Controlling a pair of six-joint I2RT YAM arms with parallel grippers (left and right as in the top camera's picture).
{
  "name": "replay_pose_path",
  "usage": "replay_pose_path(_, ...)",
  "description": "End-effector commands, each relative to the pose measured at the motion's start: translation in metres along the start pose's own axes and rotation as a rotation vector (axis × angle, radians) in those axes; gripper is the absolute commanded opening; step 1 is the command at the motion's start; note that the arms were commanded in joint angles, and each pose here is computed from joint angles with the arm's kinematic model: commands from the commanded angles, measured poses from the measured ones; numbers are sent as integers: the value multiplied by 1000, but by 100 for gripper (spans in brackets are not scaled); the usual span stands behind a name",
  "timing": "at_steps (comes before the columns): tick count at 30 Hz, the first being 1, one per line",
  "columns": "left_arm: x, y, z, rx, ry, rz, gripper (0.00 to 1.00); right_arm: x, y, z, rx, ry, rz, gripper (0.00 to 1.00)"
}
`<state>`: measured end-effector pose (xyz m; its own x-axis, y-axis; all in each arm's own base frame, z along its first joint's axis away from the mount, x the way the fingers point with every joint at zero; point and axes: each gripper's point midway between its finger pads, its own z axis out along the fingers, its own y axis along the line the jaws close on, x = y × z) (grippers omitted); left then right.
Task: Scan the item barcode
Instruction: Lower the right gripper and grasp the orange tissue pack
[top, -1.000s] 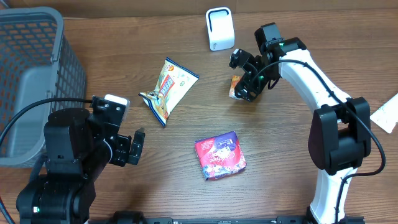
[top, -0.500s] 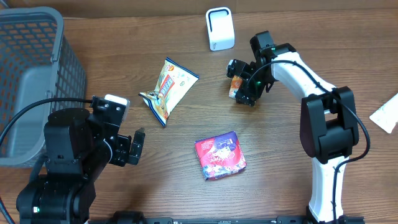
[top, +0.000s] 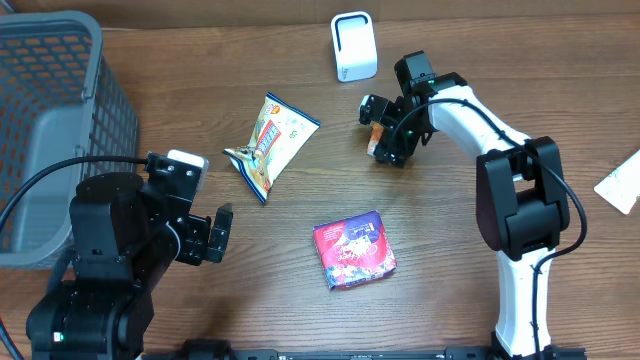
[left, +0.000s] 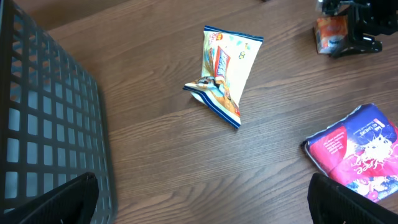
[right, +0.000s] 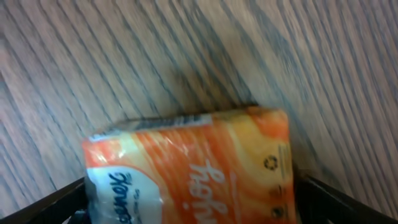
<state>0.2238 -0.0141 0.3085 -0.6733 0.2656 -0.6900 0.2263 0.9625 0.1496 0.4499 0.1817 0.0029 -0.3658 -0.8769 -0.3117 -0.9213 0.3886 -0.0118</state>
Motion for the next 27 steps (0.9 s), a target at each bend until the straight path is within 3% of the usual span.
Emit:
replay_pose_path(1,-1,-1,-1,9,-6,-18,100,3,7,19,-24,32,4,100)
replay_pose_path(5,-1,-1,-1,8,-6,-17,100,3,7,19,-22,31,48,97)
replay_pose_path(11,-1,-1,-1,8,-6,-17,100,3,7,19,-21,30,74,68)
replay_pose_path(20,0,-1,-1,9,-5,-18,100,-3,3,9,-1,11,150,71)
replay_pose_path(27,3,-2,-1,12,10,-18,100,-31,12,-37,-29,-98,181,69)
